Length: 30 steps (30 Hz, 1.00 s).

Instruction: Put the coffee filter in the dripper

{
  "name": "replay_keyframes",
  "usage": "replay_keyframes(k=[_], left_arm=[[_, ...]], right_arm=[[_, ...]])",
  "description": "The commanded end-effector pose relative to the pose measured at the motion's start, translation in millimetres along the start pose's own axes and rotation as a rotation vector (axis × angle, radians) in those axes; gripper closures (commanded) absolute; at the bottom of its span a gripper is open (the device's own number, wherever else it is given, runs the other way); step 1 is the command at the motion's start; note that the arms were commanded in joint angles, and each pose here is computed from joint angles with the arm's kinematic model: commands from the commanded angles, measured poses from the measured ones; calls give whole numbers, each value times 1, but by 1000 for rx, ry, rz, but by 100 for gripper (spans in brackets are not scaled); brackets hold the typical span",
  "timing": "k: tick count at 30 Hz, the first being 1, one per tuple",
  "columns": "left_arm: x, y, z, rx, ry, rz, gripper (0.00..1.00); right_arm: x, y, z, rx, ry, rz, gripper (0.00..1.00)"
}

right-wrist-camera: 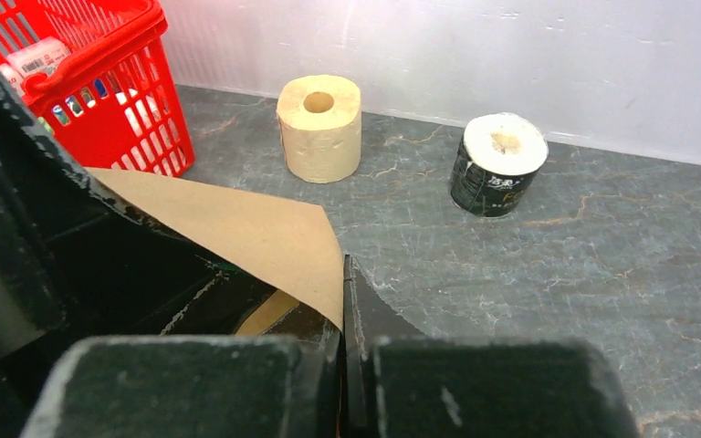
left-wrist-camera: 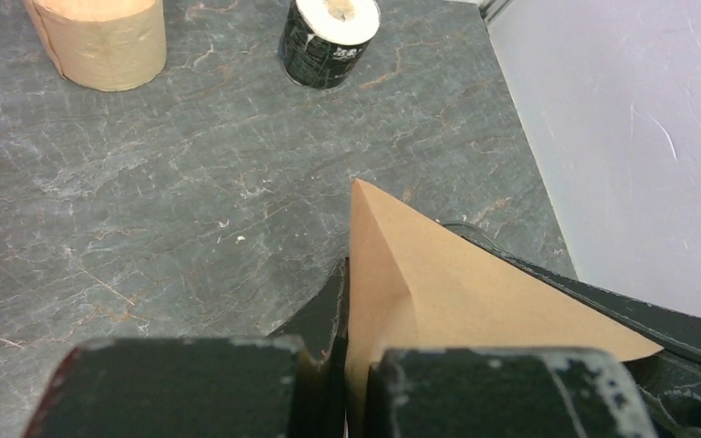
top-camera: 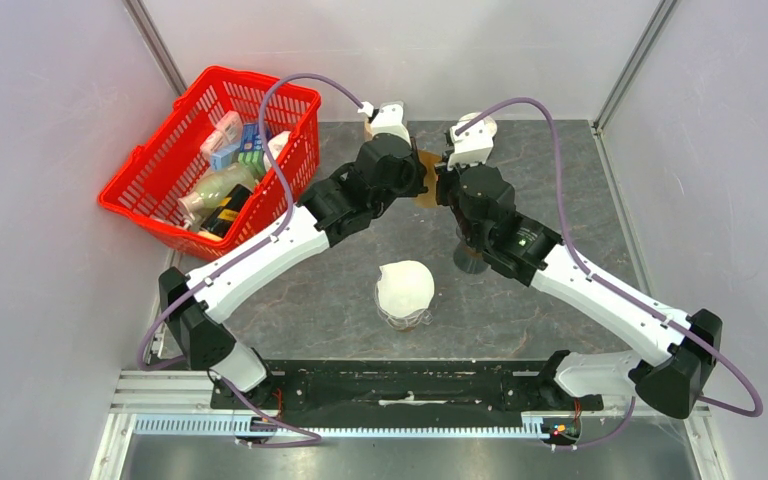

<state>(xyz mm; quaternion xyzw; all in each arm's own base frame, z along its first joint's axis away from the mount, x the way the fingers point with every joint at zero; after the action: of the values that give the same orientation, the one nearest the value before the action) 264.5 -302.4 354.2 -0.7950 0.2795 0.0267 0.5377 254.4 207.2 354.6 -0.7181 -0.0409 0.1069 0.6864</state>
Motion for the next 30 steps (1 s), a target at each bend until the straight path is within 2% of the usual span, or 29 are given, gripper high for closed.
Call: replay_keyframes(k=[1, 7, 10, 15, 18, 24, 29, 30], left_arm=[[-5, -12, 9, 38, -111, -53, 98], [-10, -12, 20, 65, -195, -59, 97], [-13, -11, 23, 67, -224, -46, 93], [-16, -8, 14, 65, -123, 15, 87], [-21, -8, 7, 75, -27, 47, 76], [-42, -8, -8, 112, 251, 89, 38], [-70, -16, -5, 127, 347, 39, 18], [-76, -20, -2, 122, 341, 10, 18]], right_arm=[[-1, -15, -12, 62, 146, -66, 100], [-4, -13, -18, 50, 198, -36, 100], [-7, -12, -21, 54, 220, -18, 100], [-10, -12, -14, 82, 124, -3, 100], [-13, -12, -10, 89, 68, 30, 100], [-24, -12, -17, 101, 100, 94, 100], [-38, -9, -29, 99, 150, 203, 100], [-41, -7, -32, 110, 146, 243, 100]])
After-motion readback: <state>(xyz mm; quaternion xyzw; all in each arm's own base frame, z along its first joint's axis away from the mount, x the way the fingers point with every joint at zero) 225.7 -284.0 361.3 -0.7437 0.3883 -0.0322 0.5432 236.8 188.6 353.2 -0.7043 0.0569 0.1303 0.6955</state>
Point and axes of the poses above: each gripper's point midway between its finger pads, its own x axis out along the fingers, its own z axis along the line the jaws close on, y = z × x, the point moved 9 cm from there along -x, back along the fingers, and after that the axes turned 2 degrees about -x, right-handed, at the moved point
